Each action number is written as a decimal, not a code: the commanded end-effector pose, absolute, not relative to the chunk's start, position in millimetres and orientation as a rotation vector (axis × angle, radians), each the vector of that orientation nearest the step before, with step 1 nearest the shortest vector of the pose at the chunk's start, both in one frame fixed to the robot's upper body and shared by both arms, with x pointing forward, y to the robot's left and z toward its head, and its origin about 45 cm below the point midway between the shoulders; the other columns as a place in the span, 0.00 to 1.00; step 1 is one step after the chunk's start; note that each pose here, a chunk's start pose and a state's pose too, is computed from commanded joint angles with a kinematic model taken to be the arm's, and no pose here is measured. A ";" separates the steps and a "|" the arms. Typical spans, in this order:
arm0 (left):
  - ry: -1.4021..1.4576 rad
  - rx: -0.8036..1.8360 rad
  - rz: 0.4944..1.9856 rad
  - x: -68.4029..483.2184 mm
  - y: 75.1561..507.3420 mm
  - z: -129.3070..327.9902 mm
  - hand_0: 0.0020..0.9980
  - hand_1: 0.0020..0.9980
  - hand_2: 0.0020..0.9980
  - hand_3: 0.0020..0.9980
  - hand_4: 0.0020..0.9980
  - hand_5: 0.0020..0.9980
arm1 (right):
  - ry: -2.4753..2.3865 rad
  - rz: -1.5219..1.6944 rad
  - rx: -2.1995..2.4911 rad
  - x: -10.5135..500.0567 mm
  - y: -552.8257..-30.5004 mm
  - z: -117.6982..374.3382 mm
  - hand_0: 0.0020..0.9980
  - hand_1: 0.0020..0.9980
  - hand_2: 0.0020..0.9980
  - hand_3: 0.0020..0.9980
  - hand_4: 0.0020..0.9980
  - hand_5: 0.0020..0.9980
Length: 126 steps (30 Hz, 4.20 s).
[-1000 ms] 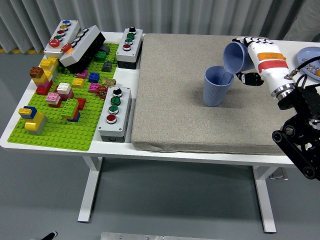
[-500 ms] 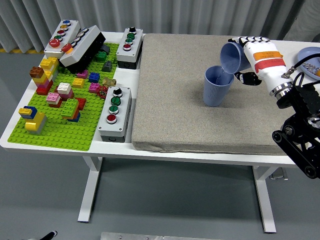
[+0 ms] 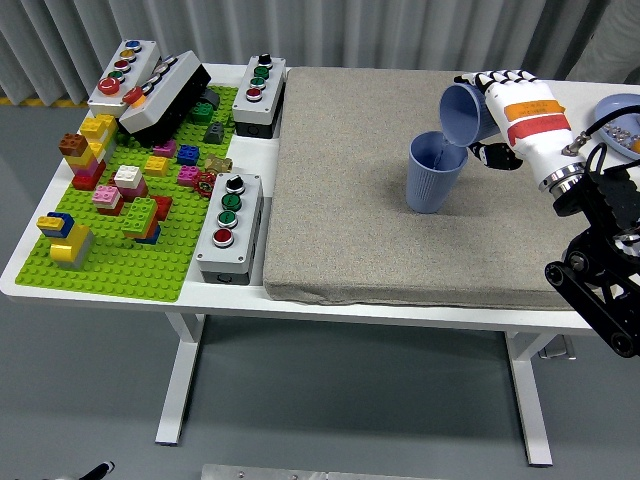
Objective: Pick cup pour cup place
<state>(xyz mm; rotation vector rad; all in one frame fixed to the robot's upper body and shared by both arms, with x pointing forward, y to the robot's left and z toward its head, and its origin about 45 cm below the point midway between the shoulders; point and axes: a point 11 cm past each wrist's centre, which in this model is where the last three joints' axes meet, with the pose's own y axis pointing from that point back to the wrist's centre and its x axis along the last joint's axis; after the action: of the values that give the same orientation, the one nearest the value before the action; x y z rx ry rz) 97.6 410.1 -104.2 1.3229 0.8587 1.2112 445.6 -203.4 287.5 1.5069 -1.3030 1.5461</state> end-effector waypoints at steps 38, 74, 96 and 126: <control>0.858 1.326 1.211 97.1 410.8 -104.1 0.82 0.78 0.82 0.74 0.54 1.00 | -1.282 1.553 1.489 446.5 -207.5 289.9 0.83 0.67 0.53 0.60 0.71 0.00; 0.859 1.329 1.198 94.4 407.0 -105.9 0.82 0.78 0.82 0.74 0.54 1.00 | -2.276 -0.191 2.140 455.9 -304.4 232.5 0.81 0.67 0.53 0.59 0.71 0.00; 0.866 1.315 1.214 97.9 405.8 -105.5 0.82 0.78 0.82 0.74 0.54 1.00 | -2.241 -0.150 2.084 436.1 -296.2 179.5 0.81 0.68 0.53 0.58 0.71 0.01; 0.860 1.324 1.200 96.5 404.9 -106.1 0.82 0.78 0.82 0.74 0.54 1.00 | -2.161 -0.145 2.157 425.8 -303.1 167.9 0.87 0.84 0.85 0.86 0.74 0.06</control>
<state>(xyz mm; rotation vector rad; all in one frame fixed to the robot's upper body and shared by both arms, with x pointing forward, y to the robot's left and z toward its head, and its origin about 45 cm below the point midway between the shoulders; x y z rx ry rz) 96.5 404.9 -106.1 1.3239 0.8601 1.1997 425.8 -303.1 167.9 2.1566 -2.1608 -0.1446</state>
